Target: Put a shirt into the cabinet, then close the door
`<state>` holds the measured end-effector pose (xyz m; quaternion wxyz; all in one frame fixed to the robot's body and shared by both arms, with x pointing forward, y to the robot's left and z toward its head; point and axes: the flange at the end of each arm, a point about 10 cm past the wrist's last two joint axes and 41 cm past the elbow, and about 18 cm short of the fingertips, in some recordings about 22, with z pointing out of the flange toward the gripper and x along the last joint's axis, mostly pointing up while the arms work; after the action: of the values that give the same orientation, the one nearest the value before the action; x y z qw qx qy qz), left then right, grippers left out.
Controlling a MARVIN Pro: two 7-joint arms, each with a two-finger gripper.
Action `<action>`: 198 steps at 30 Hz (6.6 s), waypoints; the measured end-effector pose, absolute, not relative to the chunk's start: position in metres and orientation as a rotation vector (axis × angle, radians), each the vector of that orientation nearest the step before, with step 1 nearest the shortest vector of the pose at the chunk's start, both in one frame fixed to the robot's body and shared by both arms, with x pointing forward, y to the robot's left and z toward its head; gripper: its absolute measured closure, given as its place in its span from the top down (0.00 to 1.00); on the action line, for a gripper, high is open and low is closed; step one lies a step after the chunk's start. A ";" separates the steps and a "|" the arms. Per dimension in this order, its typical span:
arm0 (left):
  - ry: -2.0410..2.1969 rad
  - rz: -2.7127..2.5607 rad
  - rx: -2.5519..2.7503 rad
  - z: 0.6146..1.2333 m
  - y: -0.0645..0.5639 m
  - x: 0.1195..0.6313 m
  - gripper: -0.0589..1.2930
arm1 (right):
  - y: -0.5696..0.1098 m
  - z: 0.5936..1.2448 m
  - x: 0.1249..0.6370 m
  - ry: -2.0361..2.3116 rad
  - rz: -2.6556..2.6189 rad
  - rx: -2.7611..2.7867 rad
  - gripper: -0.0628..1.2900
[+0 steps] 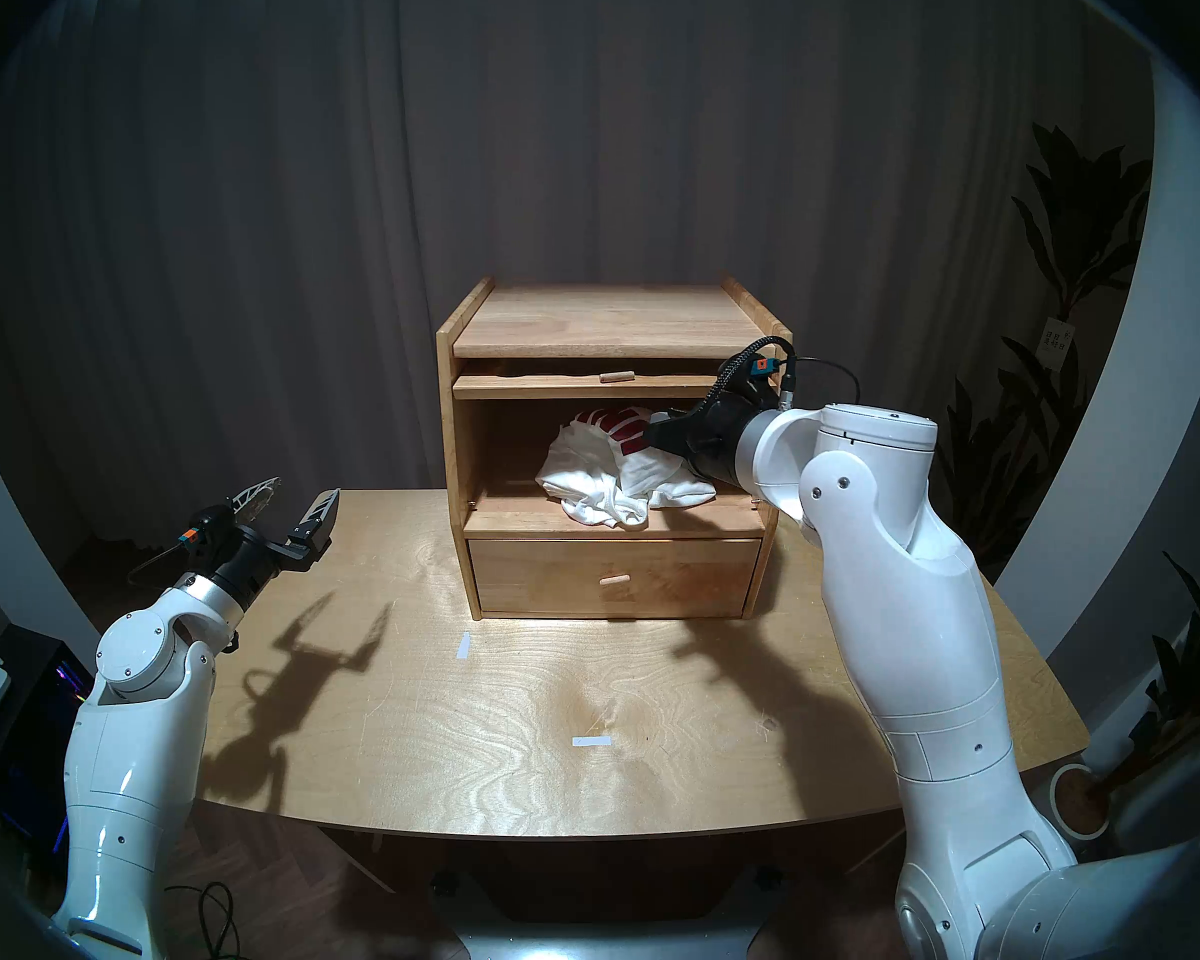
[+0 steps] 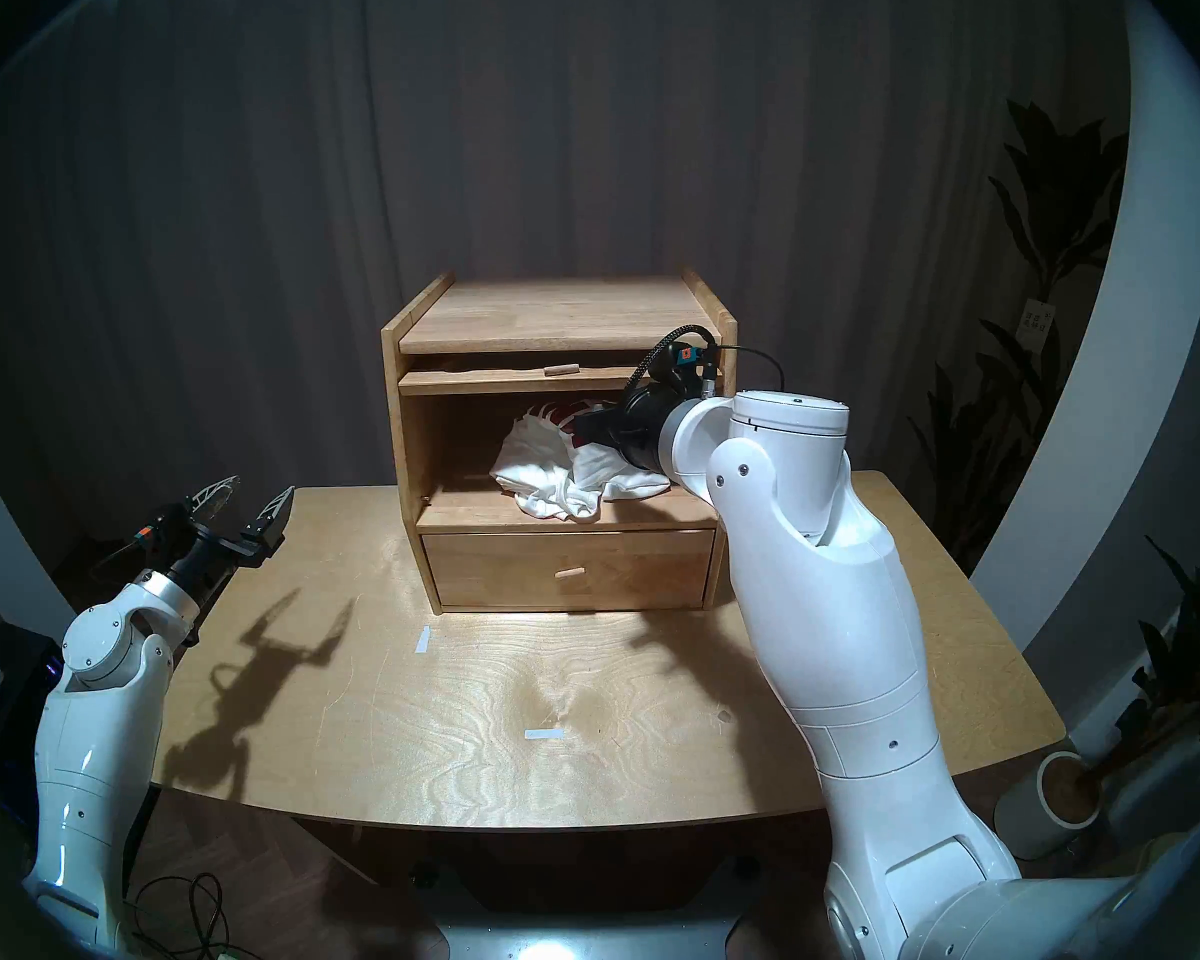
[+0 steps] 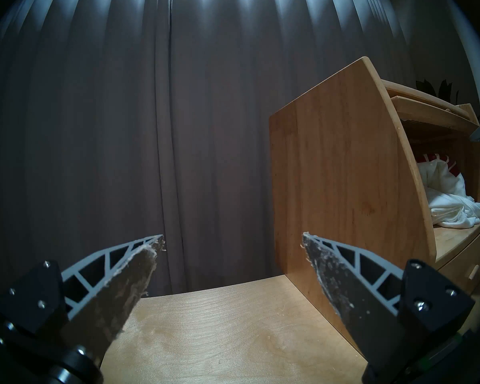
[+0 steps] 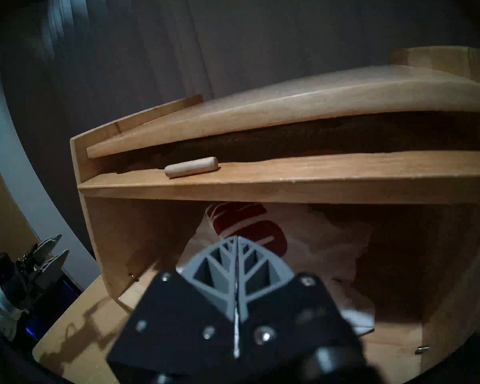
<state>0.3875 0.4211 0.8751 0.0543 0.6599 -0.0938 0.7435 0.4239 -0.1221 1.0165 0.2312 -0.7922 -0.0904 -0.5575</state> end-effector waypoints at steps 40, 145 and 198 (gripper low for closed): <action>-0.288 2.261 2.001 0.876 0.421 0.388 0.97 | -0.116 0.950 0.482 -0.189 -1.262 -2.428 0.02; -0.290 2.265 1.998 0.878 0.420 0.387 0.97 | -0.039 0.894 0.517 -0.167 -2.132 -2.119 0.02; -0.283 2.258 2.007 0.875 0.421 0.387 0.97 | -0.033 0.953 0.451 -0.031 -1.958 -1.798 0.97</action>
<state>0.3872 0.4212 0.8748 0.0537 0.6604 -0.0932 0.7432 0.4508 -0.0327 0.9532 0.2389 -0.6568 -0.0114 -0.7152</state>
